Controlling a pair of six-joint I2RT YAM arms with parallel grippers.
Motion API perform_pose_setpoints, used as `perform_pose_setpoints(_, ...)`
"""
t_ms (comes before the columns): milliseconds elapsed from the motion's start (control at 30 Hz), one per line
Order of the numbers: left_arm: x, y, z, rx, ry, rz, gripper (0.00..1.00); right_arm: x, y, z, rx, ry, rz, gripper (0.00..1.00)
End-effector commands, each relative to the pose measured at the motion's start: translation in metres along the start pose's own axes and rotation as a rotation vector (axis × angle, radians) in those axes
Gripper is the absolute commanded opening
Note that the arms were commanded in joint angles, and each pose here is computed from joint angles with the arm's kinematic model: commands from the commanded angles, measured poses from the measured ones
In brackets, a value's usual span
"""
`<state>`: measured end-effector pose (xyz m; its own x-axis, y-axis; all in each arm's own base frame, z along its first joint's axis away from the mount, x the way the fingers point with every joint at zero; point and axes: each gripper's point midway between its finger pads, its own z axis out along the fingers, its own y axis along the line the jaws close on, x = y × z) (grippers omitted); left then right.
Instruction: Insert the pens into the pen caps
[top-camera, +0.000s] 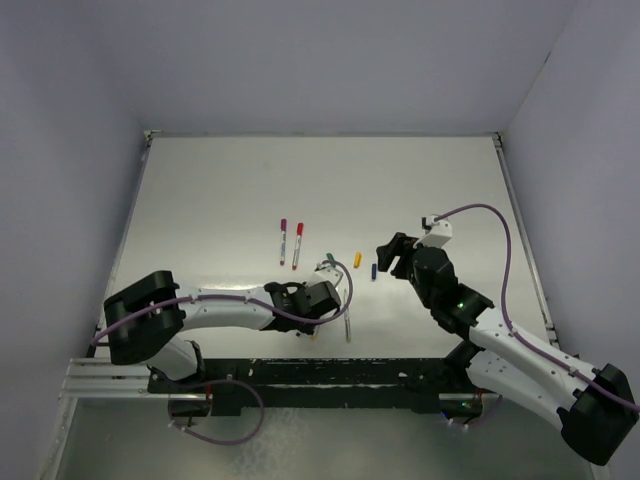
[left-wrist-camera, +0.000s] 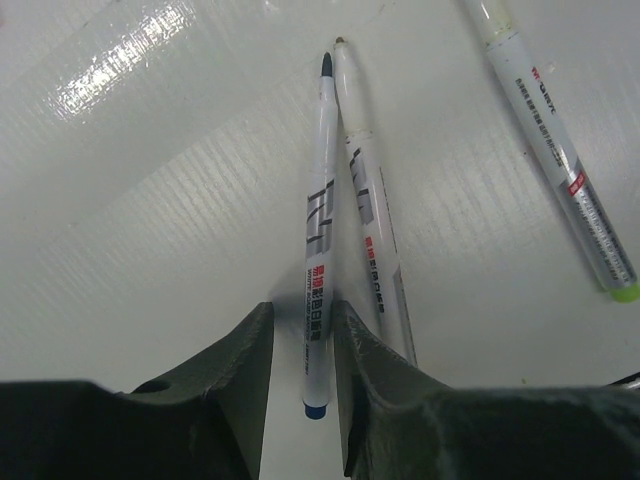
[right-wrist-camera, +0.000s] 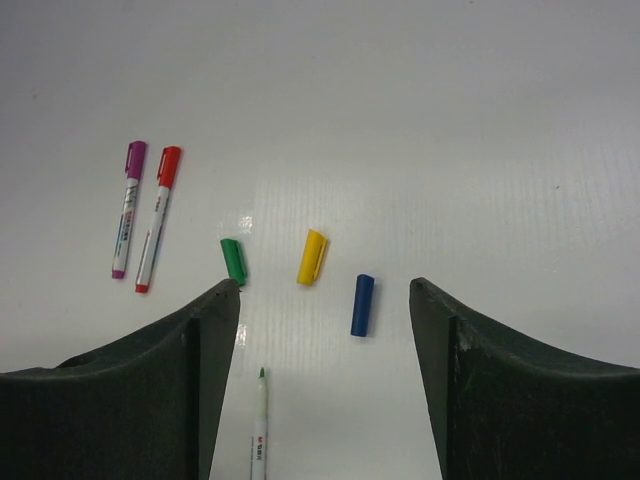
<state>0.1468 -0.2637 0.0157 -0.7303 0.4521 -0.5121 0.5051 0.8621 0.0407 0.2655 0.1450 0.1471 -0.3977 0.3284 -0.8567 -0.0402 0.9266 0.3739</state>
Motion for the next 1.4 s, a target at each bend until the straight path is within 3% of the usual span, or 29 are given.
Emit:
perform_pose_setpoints(0, -0.003, -0.005, 0.005, 0.004, -0.013, 0.001, 0.33, -0.014, 0.002, 0.001, 0.013, -0.043, 0.029, 0.7)
perform_pose_setpoints(467, 0.021, 0.0, 0.013, -0.037, 0.109, 0.041, 0.24, -0.016, 0.001, -0.001, 0.017, -0.044, 0.031, 0.7)
perform_pose_setpoints(900, 0.043, 0.005, 0.003, -0.034, 0.199, -0.004, 0.29, -0.018, 0.0, -0.001, 0.024, -0.051, 0.036, 0.69)
perform_pose_setpoints(1067, 0.046, 0.002, 0.002, -0.023, 0.216, -0.011, 0.17, -0.018, 0.0, -0.002, 0.024, -0.052, 0.034, 0.69)
perform_pose_setpoints(1167, 0.048, -0.001, 0.004, -0.012, 0.223, -0.014, 0.0, -0.017, -0.001, -0.001, 0.029, -0.052, 0.027, 0.69)
perform_pose_setpoints(1367, 0.047, 0.002, 0.003, -0.026, 0.212, -0.021, 0.0, -0.009, -0.012, 0.003, 0.099, -0.006, -0.023, 0.53)
